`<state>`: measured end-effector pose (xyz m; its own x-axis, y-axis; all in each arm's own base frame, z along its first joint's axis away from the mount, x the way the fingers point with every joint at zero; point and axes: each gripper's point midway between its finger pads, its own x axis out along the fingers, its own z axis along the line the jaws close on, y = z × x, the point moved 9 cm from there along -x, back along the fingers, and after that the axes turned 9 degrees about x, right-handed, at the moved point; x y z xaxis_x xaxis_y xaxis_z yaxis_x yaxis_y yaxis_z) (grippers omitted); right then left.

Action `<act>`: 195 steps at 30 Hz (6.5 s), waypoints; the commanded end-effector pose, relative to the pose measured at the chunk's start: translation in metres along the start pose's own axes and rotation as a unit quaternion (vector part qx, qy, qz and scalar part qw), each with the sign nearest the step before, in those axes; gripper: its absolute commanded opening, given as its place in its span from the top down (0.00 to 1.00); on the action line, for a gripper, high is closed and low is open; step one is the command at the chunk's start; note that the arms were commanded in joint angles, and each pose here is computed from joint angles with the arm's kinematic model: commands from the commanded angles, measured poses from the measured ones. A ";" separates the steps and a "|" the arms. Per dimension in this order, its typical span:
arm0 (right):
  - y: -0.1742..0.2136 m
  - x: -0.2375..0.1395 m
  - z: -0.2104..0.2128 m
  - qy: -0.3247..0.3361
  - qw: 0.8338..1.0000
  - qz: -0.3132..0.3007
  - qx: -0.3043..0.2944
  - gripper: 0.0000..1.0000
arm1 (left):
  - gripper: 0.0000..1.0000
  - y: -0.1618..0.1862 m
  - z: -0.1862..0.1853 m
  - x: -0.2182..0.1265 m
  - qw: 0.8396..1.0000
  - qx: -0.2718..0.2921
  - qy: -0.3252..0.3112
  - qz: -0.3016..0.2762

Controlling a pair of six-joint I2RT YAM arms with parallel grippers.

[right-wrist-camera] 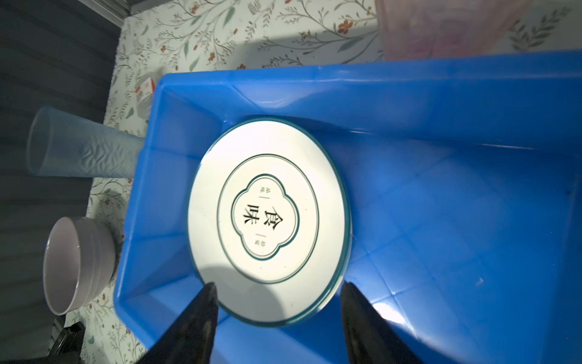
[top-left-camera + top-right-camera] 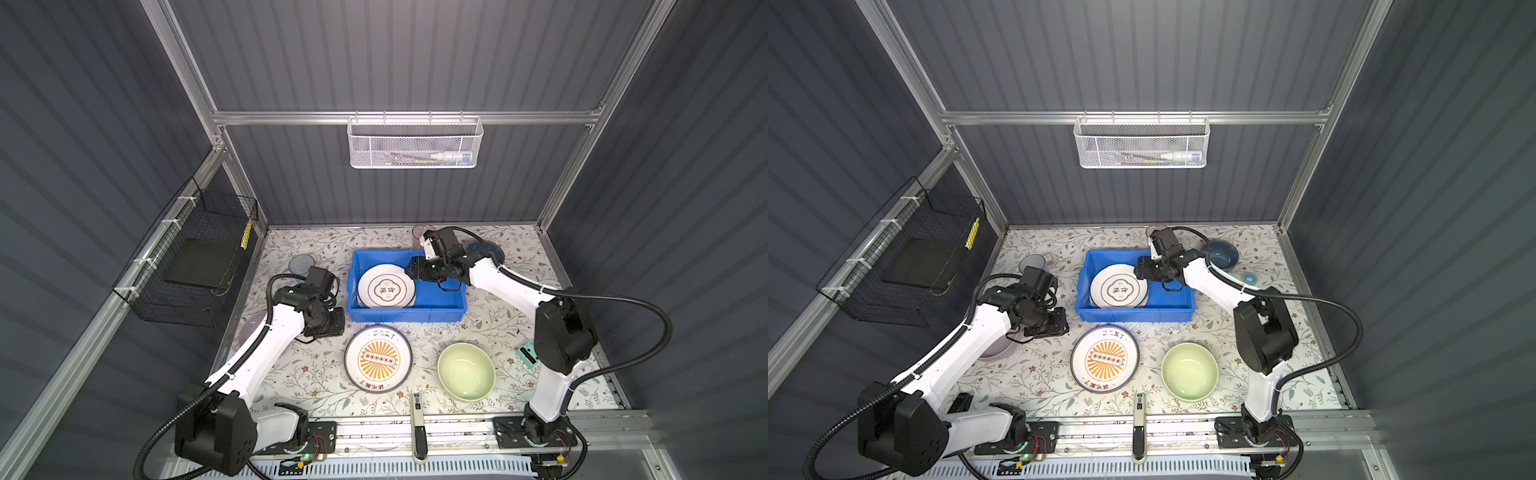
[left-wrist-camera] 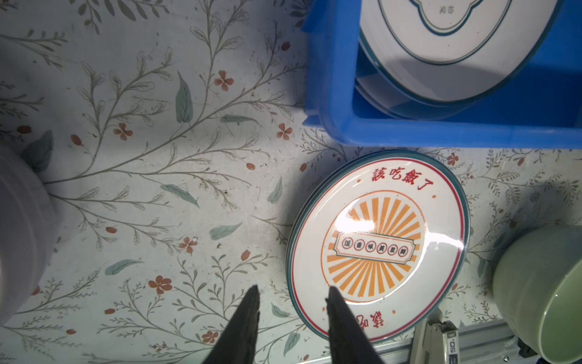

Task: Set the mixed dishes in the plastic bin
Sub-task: 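Move both grippers back to the orange-sunburst plate atop the stack, then pinch the orange-sunburst plate rim with right gripper while left steadies stack, then lift the orange-sunburst plate with the right gripper toward the blue bin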

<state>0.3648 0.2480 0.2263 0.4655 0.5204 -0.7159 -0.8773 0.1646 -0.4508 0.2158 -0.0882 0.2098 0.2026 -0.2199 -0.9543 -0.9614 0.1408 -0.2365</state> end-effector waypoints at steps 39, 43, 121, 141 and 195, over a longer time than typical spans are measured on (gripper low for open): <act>0.193 -0.017 -0.008 0.037 0.988 0.140 -0.048 0.52 | 0.78 0.054 -0.011 0.064 0.997 -0.056 -0.013 0.053; 0.195 -0.008 -0.011 0.046 0.988 0.145 -0.041 0.52 | 0.80 0.055 -0.012 0.068 0.997 -0.054 -0.005 0.056; 0.190 -0.014 0.033 -0.157 0.971 0.182 0.002 0.69 | 0.89 0.055 -0.014 0.083 0.997 -0.044 0.008 0.064; 0.191 -0.014 0.014 -0.066 0.985 0.162 0.006 0.91 | 0.87 0.046 -0.016 0.065 0.999 -0.044 0.004 0.026; 0.036 -0.097 0.022 -0.007 0.999 -0.025 -0.042 1.00 | 0.69 -0.105 -0.005 0.027 0.997 0.020 -0.027 -0.076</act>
<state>0.2739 0.2261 0.2704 0.4339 0.5317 -0.7273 -0.8823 0.0875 -0.4624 0.3137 -0.1129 0.2062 0.3498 -0.1796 -0.9194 -0.9195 0.1218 -0.3737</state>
